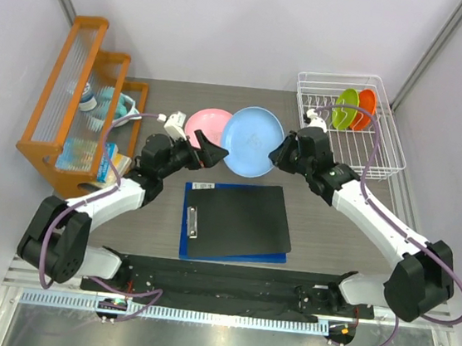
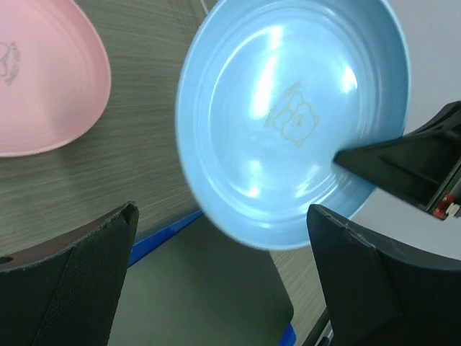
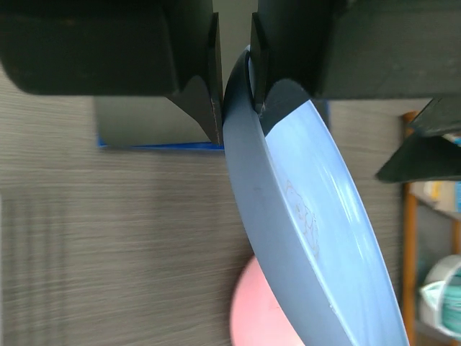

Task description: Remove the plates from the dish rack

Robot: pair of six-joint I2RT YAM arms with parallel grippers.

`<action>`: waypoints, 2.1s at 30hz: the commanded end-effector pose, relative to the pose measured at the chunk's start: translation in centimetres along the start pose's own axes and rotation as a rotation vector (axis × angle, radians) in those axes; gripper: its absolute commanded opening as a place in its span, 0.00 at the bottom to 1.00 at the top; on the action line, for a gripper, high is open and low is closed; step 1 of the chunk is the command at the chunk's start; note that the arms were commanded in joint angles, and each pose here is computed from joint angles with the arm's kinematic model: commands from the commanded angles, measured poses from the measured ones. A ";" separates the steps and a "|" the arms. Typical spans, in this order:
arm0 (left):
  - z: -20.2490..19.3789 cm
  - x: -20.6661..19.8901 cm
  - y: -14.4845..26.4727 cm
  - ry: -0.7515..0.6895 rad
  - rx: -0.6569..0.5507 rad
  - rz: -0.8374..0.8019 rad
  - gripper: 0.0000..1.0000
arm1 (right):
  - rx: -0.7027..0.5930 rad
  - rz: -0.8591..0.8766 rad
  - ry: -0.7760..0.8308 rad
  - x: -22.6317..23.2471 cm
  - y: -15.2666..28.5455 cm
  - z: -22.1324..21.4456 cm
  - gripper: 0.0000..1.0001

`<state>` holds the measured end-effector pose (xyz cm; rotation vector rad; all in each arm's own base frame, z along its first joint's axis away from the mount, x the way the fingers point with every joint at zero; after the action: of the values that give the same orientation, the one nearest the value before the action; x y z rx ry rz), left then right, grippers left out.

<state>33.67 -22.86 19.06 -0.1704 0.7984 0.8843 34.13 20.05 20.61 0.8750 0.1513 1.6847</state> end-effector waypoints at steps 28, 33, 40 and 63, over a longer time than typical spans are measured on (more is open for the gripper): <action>4.4 1.7 -1.4 -0.128 -0.094 0.199 0.00 | -0.115 0.151 -0.094 2.7 3.3 2.4 0.76; 6.8 4.7 -3.2 -0.104 -0.094 0.274 0.00 | -0.151 0.071 -0.058 0.6 3.8 3.2 0.81; 9.3 9.1 -6.5 -0.041 -0.080 0.317 0.00 | -0.110 0.022 -0.047 -1.0 2.4 2.0 0.82; 8.6 16.1 -10.2 0.064 -0.032 0.328 0.73 | -0.075 -0.015 -0.050 -4.0 -0.5 2.4 0.82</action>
<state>51.21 -15.47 8.69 -0.0277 0.9723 1.2451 35.08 16.26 18.84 0.9139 0.0937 1.6115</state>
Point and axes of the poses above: each gripper's point midway between its finger pads, its own y axis back along the fingers, its own x axis along the line the jaws close on, z = x × y, the point moved 1 cm from there along y, back along the fingers, and after that the axes turned 1 degree about -y, right-handed, at the moved point
